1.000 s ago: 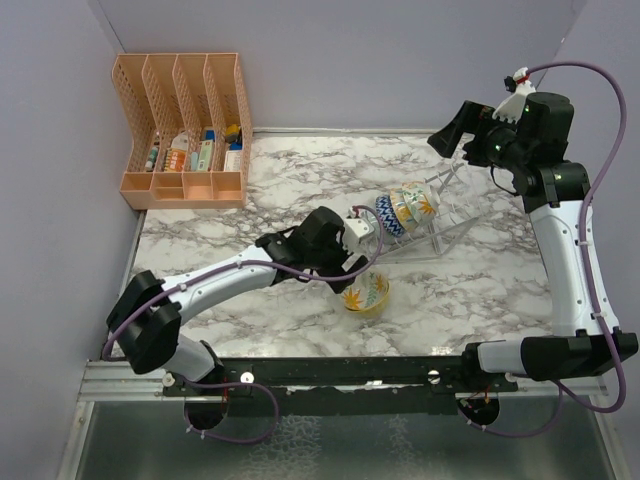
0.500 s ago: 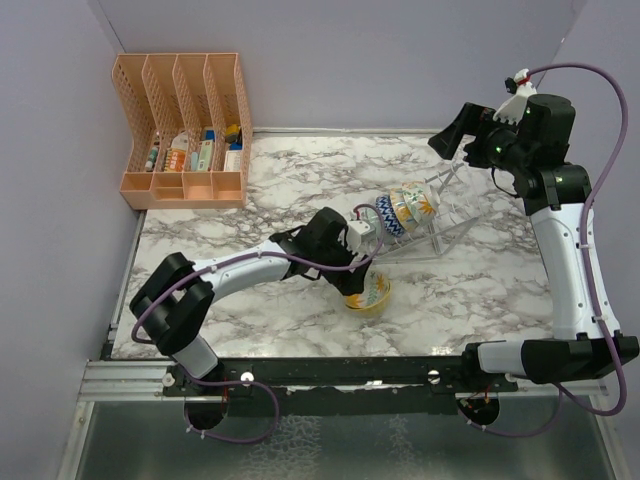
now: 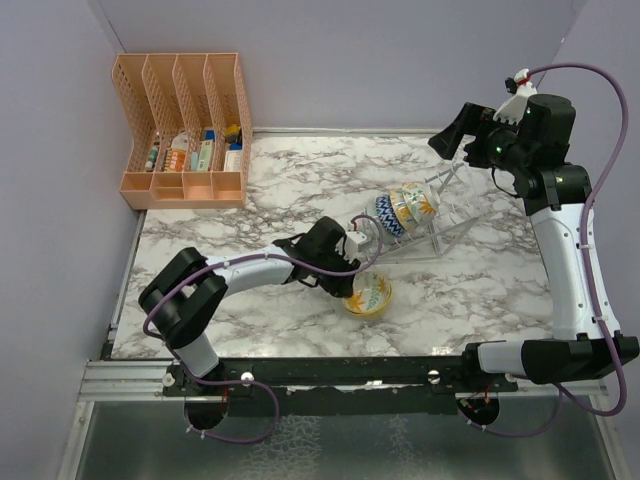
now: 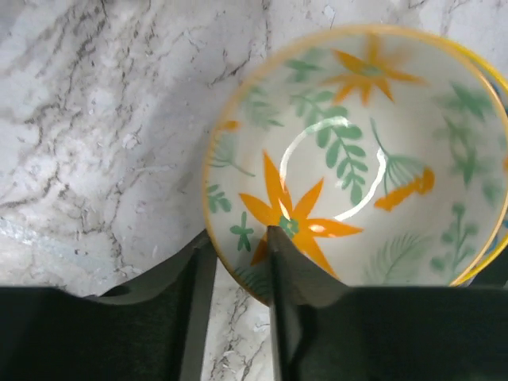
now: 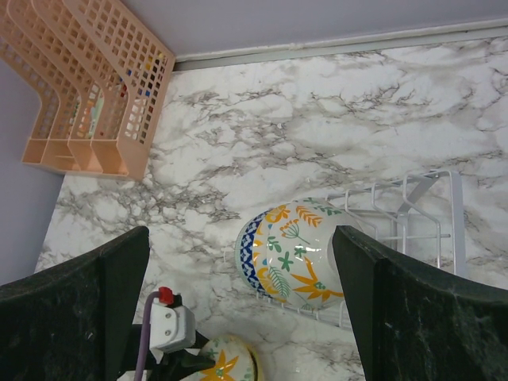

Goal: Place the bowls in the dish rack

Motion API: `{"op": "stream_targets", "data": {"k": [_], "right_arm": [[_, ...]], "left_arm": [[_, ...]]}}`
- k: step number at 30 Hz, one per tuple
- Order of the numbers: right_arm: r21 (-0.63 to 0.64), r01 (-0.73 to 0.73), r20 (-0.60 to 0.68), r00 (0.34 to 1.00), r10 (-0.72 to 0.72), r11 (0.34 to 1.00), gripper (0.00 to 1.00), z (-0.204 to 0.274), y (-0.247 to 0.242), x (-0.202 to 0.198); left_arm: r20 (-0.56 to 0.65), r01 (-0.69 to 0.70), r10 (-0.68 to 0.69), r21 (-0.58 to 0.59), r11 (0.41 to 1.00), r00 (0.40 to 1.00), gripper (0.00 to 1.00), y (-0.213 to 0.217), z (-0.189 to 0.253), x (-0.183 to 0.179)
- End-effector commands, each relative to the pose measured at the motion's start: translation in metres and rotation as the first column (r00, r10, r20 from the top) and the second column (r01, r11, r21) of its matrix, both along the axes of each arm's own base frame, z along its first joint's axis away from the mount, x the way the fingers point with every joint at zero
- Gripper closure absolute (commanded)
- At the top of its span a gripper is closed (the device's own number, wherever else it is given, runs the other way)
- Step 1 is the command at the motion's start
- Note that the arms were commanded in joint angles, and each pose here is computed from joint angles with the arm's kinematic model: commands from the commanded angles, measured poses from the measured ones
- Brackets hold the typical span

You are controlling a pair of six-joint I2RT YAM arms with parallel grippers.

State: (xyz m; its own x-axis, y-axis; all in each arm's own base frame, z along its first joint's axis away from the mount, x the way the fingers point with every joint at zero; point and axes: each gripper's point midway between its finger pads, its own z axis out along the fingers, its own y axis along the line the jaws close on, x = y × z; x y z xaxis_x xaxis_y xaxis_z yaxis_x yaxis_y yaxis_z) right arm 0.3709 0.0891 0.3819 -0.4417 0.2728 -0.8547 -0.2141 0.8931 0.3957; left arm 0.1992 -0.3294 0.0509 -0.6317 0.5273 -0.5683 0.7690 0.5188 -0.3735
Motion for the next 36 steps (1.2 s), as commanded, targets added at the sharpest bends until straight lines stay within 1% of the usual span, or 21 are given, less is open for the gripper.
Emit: {"op": "stream_targets", "data": {"k": [1, 2, 3, 12, 16, 21, 23, 25, 27, 28, 33, 35, 36], "right_arm": [[-0.018, 0.009, 0.045, 0.999, -0.008, 1.000, 0.02, 0.010, -0.005, 0.003], [-0.018, 0.009, 0.044, 0.999, -0.008, 1.000, 0.02, 0.010, -0.005, 0.003], [-0.018, 0.011, 0.045, 0.999, -0.010, 1.000, 0.02, 0.010, -0.005, 0.004], [-0.018, 0.009, 0.038, 0.999, -0.008, 1.000, 0.02, 0.006, -0.005, 0.005], [-0.008, 0.000, 0.037, 0.999, 0.000, 1.000, 0.02, 0.005, -0.003, 0.006], [-0.001, -0.008, 0.034, 0.999, 0.008, 1.000, 0.02, 0.004, -0.001, 0.006], [-0.001, -0.011, 0.032, 0.999, 0.011, 1.000, 0.02, 0.003, 0.000, 0.006], [0.001, -0.012, 0.031, 0.999, 0.012, 1.000, 0.02, 0.002, 0.000, 0.006], [0.003, -0.015, 0.028, 0.999, 0.015, 1.000, 0.02, 0.001, 0.001, 0.007], [0.004, -0.016, 0.026, 1.000, 0.016, 1.000, 0.02, 0.000, 0.001, 0.007], [0.009, -0.022, 0.021, 1.000, 0.021, 1.000, 0.02, -0.003, 0.002, 0.006], [0.009, -0.021, 0.019, 1.000, 0.020, 1.000, 0.02, -0.004, 0.002, 0.005], [0.007, -0.020, 0.021, 1.000, 0.020, 1.000, 0.02, -0.004, 0.002, 0.004]], "left_arm": [[0.021, 0.036, -0.035, -0.055, 0.998, 0.999, 0.83, -0.010, 0.017, 0.002], [0.028, 0.036, -0.034, -0.059, 0.998, 0.999, 0.94, -0.010, 0.022, 0.003], [0.040, 0.035, -0.033, -0.068, 0.997, 0.999, 1.00, -0.011, 0.028, 0.004], [0.185, -0.011, 0.038, -0.144, 0.990, 0.982, 1.00, -0.006, 0.098, 0.020], [0.251, -0.063, 0.089, -0.110, 0.992, 0.964, 1.00, 0.009, 0.115, 0.031], [0.305, -0.188, 0.203, -0.079, 0.979, 0.930, 1.00, 0.045, 0.128, 0.048], [0.299, -0.234, 0.236, -0.042, 0.971, 0.924, 1.00, 0.062, 0.121, 0.051], [0.276, -0.278, 0.260, 0.026, 0.960, 0.925, 1.00, 0.079, 0.104, 0.051], [0.220, -0.294, 0.267, 0.100, 0.950, 0.938, 1.00, 0.091, 0.079, 0.047], [0.190, -0.289, 0.264, 0.116, 0.950, 0.946, 1.00, 0.093, 0.068, 0.043], [0.063, -0.289, 0.285, 0.077, 0.954, 0.956, 1.00, 0.091, 0.037, 0.034], [0.031, -0.296, 0.294, 0.092, 0.951, 0.955, 1.00, 0.094, 0.027, 0.035], [0.023, -0.297, 0.296, 0.103, 0.949, 0.955, 0.96, 0.095, 0.024, 0.036]]}}
